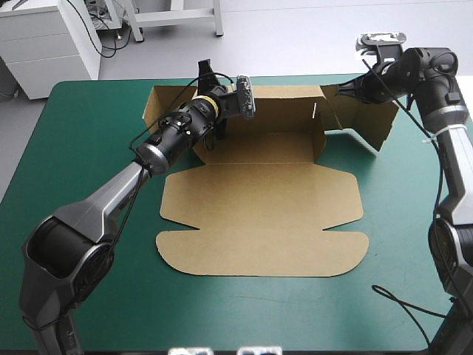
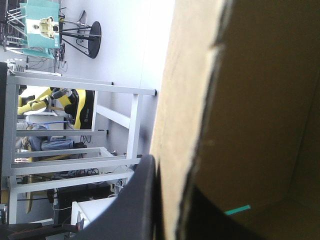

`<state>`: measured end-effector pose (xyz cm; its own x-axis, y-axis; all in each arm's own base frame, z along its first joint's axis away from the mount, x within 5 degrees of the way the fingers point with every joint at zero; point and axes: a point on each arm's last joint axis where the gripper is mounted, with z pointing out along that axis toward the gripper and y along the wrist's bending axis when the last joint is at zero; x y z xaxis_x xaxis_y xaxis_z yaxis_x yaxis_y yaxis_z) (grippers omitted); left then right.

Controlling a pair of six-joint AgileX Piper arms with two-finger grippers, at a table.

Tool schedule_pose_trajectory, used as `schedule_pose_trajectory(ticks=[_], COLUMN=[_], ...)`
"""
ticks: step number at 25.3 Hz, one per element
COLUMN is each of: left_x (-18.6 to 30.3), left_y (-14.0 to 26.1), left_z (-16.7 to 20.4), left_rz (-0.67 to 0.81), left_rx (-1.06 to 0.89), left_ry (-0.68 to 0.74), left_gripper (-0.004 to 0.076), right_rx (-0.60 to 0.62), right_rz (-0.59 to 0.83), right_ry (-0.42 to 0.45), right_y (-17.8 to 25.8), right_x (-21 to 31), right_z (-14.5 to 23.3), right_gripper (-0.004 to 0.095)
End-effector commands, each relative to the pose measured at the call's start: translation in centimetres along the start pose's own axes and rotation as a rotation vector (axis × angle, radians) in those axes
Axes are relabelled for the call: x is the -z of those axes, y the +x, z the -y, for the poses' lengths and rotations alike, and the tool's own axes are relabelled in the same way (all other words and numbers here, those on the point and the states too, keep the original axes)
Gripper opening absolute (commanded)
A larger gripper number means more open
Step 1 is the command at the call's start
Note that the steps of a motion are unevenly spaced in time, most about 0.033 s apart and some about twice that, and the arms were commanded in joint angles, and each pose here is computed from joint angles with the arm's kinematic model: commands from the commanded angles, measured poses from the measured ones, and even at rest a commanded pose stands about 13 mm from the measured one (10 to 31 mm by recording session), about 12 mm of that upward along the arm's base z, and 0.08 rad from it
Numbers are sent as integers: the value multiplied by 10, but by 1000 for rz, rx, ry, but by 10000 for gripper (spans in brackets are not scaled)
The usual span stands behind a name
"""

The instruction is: Fold the box

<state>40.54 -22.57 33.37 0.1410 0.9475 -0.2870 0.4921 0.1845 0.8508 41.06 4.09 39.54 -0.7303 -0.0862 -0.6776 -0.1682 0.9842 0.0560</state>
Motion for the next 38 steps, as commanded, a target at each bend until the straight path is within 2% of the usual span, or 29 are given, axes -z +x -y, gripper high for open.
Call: schedule_pose_trajectory(ticks=[1,6,10,15,20,25,34,38], left_x=[23,23,22,22,22,22,22,22], left_y=[-1,0,0,0,0,0,0,1], left_z=[-20,-20,-20,-20,-20,-20,-20,-19], left_rz=[17,12,10,12,11,10,8,-3], left_rx=[105,106,106,106,106,107,107,107], left_ry=[-30,-28,-27,-28,-28,-26,-25,-18], left_gripper=[-8,-8,-8,-8,-8,-8,-8,-8], right_rx=[1,53,74,119,126,199,232,234], right_rz=[43,-150,-156,-151,-64,23,445,553], right_ry=[-18,-52,-175,-163,-127,-115,-22,3], right_y=[-7,11,25,69,110,132,118,102], right_x=[17,10,26,37,63,104,184,201], right_z=[0,-2,-15,-17,-19,-24,-29,-29], right_gripper=[-19,-19,-19,-18,-18,-18,-19,-19])
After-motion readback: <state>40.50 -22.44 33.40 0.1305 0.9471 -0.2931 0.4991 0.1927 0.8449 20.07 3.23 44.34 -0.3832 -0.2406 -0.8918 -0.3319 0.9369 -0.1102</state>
